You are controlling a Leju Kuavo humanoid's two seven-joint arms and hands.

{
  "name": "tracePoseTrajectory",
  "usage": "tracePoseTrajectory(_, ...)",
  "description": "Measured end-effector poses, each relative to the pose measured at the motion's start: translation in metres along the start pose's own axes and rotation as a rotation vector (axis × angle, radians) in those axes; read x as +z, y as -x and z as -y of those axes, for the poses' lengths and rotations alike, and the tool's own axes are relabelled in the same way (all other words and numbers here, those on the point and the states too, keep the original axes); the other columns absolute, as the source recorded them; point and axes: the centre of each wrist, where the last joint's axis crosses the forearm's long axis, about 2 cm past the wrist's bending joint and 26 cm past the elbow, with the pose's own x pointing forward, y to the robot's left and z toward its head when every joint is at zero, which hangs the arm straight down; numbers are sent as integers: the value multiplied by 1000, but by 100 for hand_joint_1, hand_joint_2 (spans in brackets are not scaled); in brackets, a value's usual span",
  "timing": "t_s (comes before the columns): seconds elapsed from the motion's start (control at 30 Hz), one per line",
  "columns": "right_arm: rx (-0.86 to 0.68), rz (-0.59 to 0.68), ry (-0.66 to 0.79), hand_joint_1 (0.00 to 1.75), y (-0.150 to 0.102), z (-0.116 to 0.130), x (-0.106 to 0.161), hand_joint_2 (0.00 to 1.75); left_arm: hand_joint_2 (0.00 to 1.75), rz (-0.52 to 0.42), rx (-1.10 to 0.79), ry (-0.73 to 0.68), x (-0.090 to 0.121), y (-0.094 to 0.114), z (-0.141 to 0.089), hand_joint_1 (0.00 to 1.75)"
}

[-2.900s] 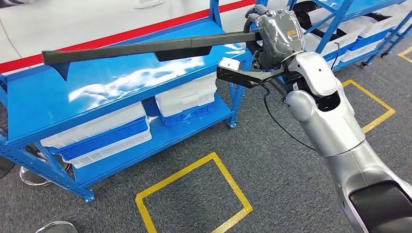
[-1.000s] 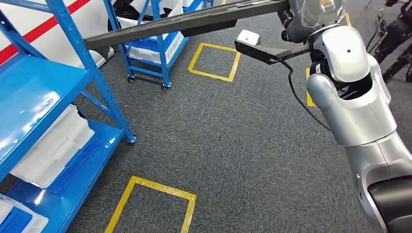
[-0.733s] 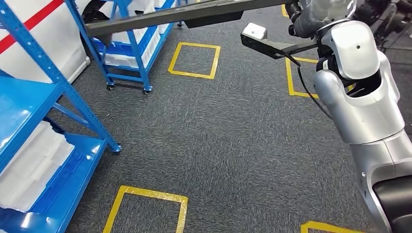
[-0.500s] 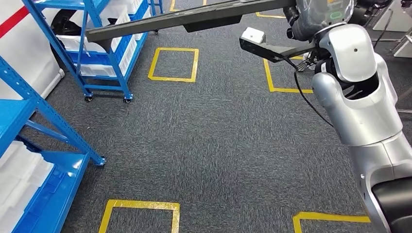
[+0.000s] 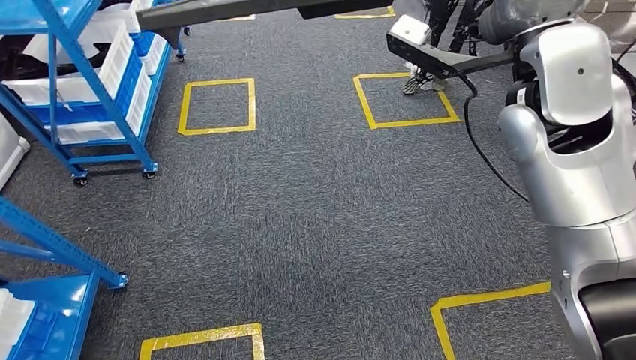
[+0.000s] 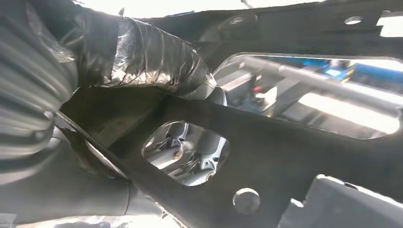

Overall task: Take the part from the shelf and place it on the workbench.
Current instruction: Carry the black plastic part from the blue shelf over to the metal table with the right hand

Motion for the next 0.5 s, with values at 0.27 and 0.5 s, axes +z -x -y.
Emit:
tracePoseTrajectory(0.27, 47, -37, 49, 175, 15, 28, -10, 175, 175, 3, 0, 8, 0, -2, 1, 0)
tracePoseTrajectory(0.5, 91, -45, 47, 175, 17, 30, -11, 175, 175, -2, -3, 11, 0, 1, 0, 0)
